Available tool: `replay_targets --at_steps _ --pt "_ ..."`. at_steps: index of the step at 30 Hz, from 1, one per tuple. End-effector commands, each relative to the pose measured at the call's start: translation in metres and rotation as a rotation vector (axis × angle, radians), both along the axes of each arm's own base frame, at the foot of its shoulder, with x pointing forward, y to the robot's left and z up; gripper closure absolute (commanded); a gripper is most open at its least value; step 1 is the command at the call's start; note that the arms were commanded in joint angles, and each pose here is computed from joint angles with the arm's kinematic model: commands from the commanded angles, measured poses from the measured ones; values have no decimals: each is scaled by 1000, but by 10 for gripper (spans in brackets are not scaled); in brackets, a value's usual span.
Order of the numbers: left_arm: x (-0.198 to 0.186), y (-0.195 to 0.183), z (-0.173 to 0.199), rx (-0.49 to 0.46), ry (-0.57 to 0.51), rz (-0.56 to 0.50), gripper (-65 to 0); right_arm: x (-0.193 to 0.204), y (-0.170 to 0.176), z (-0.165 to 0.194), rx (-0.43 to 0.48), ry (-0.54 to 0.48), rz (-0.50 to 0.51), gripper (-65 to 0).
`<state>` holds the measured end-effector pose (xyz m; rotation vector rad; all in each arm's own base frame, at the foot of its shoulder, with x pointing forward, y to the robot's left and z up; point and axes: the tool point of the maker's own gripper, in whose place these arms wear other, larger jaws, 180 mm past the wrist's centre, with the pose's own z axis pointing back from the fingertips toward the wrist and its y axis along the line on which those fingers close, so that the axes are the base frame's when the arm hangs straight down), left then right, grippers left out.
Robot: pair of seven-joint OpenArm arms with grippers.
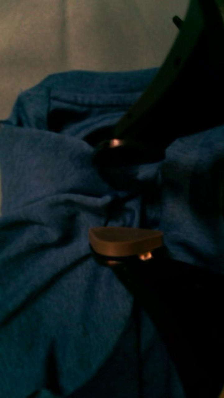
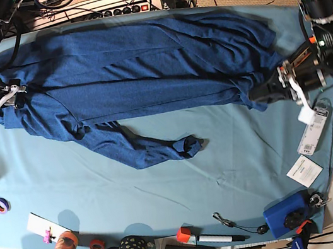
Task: Layout the t-shirt on the table in an organized manner, then fold the t-shirt properly
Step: 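Release the shirt with the left gripper and lift it away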
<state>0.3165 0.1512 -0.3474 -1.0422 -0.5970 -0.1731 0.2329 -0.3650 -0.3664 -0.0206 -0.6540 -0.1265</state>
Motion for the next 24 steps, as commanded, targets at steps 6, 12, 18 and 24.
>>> replay_targets --at_steps 6,12,18,24 --pt "25 29 35 50 -98 27 -104 8 -7 14 -26 -49 4 -306" --pt "19 66 37 142 -84 45 0 9 -7 15 -27 -56 4 -306" --pt "-10 93 19 217 -4 50 0 9 -7 15 -27 -57 4 -306" --pt "-38 94 -1 237 61 28 0 9 -7 15 -27 -57 4 -306"
